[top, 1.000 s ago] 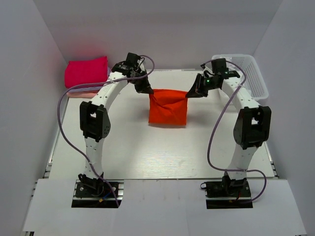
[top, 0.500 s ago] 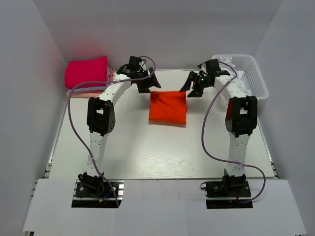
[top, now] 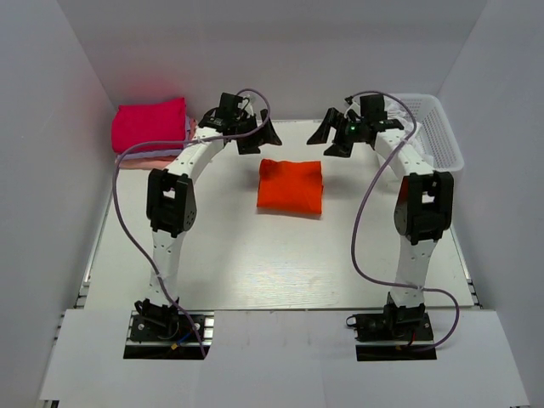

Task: Fold and stack the t-shirts
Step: Smooth out wrinkles on the folded tshirt, then put the neatly folded tshirt into the corner of the board with the left arm

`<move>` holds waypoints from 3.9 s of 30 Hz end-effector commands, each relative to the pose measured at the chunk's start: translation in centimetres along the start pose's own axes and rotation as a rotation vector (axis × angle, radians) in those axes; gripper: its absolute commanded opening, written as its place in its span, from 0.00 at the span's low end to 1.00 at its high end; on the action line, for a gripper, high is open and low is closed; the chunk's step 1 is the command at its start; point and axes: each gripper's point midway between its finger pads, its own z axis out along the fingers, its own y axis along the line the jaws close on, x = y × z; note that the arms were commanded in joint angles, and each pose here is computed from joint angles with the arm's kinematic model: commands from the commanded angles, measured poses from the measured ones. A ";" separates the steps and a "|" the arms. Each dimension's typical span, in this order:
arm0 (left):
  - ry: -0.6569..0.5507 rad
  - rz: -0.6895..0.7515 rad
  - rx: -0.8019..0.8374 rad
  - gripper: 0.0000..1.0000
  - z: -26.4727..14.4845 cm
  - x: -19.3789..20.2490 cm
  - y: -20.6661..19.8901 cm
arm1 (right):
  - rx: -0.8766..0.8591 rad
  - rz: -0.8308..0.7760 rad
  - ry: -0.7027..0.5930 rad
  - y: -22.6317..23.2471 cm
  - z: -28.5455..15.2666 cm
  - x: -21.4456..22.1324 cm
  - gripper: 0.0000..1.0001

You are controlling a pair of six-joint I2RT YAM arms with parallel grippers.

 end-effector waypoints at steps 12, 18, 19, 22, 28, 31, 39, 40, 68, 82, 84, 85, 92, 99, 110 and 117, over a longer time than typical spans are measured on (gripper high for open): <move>0.061 0.022 0.386 1.00 1.4 2.7 -6.1 | -0.242 0.132 0.019 3.2 3.0 3.5 0.91; 0.151 -0.027 0.307 1.00 4.7 6.1 -2.8 | -0.193 0.183 0.038 -0.4 5.1 4.8 0.91; 0.187 -0.046 0.267 1.00 5.1 7.1 -1.7 | -0.170 0.179 0.037 -1.2 5.5 5.2 0.91; 0.243 -0.077 0.152 1.00 5.7 9.5 1.8 | -0.126 0.205 0.069 -3.6 6.6 6.5 0.91; 0.275 -0.104 0.103 1.00 6.7 11.2 4.4 | -0.056 0.244 0.085 -7.0 7.7 8.9 0.91; 0.271 -0.093 0.106 1.00 6.9 11.0 4.5 | -0.031 0.245 0.077 -8.1 7.6 8.8 0.91; 0.071 0.112 0.112 1.00 2.8 2.2 -0.7 | -0.061 0.061 0.037 -3.2 4.2 4.1 0.91; 0.022 0.139 0.137 1.00 0.9 0.7 -2.5 | -0.073 0.035 0.016 -2.1 3.7 3.1 0.91; 0.382 -0.101 0.164 1.00 0.5 20.0 2.3 | -0.194 0.207 0.255 -3.8 5.0 18.6 0.91; 0.338 -0.009 -0.075 1.00 -1.2 16.8 4.1 | -0.149 0.191 0.204 -5.9 2.0 17.6 0.91; 0.254 0.038 -0.100 1.00 -3.2 12.9 2.0 | -0.199 0.069 0.171 -3.3 1.0 15.4 0.91; 0.193 0.061 -0.124 1.00 -4.0 10.9 1.3 | -0.192 0.055 0.170 -2.8 0.6 15.1 0.91; 0.119 0.084 -0.158 1.00 -5.9 8.8 0.4 | -0.143 -0.155 -0.010 1.9 -3.9 8.6 0.91; 0.187 0.015 -0.295 1.00 -3.9 10.3 4.3 | 0.037 -0.222 -0.143 1.7 -6.9 5.3 0.91; 0.209 -0.036 -0.347 0.84 0.7 12.6 6.2 | 0.027 -0.203 -0.123 1.9 -7.0 5.6 0.91; 0.226 0.067 -0.545 0.77 1.6 14.2 8.5 | 0.060 -0.200 -0.142 1.3 -7.4 5.8 0.91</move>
